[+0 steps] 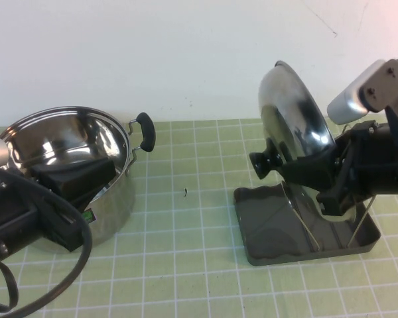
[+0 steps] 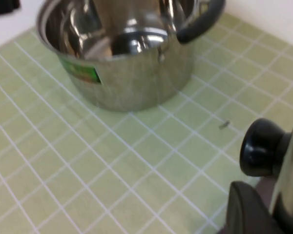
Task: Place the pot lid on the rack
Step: Place the pot lid on the pot rack
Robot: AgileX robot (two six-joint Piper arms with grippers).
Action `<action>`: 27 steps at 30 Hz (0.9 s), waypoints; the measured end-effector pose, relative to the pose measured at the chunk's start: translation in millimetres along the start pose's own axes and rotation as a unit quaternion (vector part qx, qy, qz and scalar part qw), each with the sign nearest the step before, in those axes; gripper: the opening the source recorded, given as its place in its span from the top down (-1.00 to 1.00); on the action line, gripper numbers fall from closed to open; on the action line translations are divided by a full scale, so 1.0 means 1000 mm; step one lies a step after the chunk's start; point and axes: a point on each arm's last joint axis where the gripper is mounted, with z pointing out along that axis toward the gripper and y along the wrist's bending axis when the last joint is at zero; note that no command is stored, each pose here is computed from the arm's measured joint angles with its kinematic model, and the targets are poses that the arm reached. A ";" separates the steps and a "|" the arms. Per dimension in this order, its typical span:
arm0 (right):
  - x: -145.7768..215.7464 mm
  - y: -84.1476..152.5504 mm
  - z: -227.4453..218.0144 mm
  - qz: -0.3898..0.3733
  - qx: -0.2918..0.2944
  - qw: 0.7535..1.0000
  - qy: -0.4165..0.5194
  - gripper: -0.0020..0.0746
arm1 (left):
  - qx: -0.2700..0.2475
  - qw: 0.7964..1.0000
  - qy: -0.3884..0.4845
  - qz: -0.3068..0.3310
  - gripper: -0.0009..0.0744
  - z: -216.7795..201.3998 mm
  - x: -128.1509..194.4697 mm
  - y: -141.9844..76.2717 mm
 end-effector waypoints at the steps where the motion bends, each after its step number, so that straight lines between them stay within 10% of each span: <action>1: 0.001 0.000 0.000 0.002 0.002 1.000 0.004 0.67 | 0.000 1.000 0.000 0.000 0.97 0.000 0.000 0.000; 7: 0.008 -0.003 0.000 -0.002 0.016 0.999 0.046 0.61 | 0.000 1.000 0.000 0.000 0.97 0.000 0.000 0.000; 15: 0.014 -0.005 -0.002 -0.024 0.026 0.996 0.081 -0.13 | -0.026 1.000 0.012 0.003 0.97 0.000 0.002 0.005; 27: -0.002 -0.004 -0.050 -0.069 0.095 0.993 0.014 0.22 | -0.057 0.997 0.033 0.035 0.98 -0.005 0.003 0.005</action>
